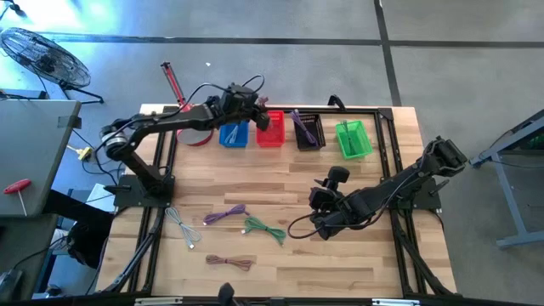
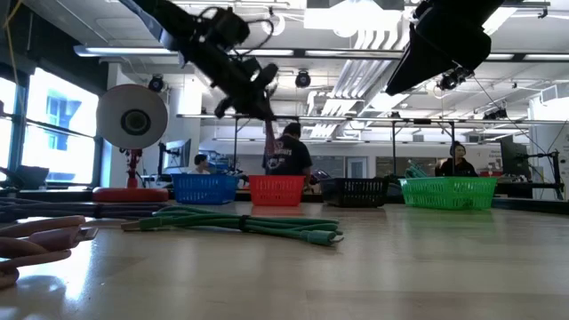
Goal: Pick & Place USB Port
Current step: Put the right pink charger cable into the red bin
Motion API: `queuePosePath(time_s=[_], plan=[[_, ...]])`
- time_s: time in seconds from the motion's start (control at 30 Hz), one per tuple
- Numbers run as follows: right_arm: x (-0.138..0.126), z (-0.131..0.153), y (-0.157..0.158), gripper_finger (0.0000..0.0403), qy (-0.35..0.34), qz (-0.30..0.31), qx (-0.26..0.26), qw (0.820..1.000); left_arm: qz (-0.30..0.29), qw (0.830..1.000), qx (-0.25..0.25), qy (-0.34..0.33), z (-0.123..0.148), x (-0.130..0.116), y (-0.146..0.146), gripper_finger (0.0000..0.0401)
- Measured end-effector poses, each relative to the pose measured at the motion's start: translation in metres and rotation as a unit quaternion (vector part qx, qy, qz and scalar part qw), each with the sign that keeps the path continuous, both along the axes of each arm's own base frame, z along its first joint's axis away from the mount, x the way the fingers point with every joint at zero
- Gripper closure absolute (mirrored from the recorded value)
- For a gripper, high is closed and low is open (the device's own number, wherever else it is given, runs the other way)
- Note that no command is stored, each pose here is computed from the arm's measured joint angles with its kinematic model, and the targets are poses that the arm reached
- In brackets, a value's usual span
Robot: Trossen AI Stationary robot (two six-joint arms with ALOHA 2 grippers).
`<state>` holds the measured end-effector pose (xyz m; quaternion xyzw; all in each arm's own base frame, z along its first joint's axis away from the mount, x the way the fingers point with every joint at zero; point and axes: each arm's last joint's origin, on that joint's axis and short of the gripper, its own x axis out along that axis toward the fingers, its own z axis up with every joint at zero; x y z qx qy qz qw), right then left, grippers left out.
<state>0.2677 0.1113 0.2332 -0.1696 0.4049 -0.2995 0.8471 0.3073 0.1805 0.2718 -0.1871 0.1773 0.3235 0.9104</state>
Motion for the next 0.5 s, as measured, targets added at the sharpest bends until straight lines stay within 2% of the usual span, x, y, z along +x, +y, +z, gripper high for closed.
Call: queuePosePath(time_s=[0.3, 0.5], plan=[[0.001, 0.0, 0.0, 0.027, -0.007, -0.003, 0.004, 1.0, 0.01, 0.998, -0.035, 0.048, -0.048, 0.019, 0.012, 0.0382], [0.001, 0.0, 0.0, 0.0269, -0.009, -0.004, 0.004, 1.0, 0.003, 0.996, -0.05, 0.068, -0.064, 0.023, 0.013, 0.0379]])
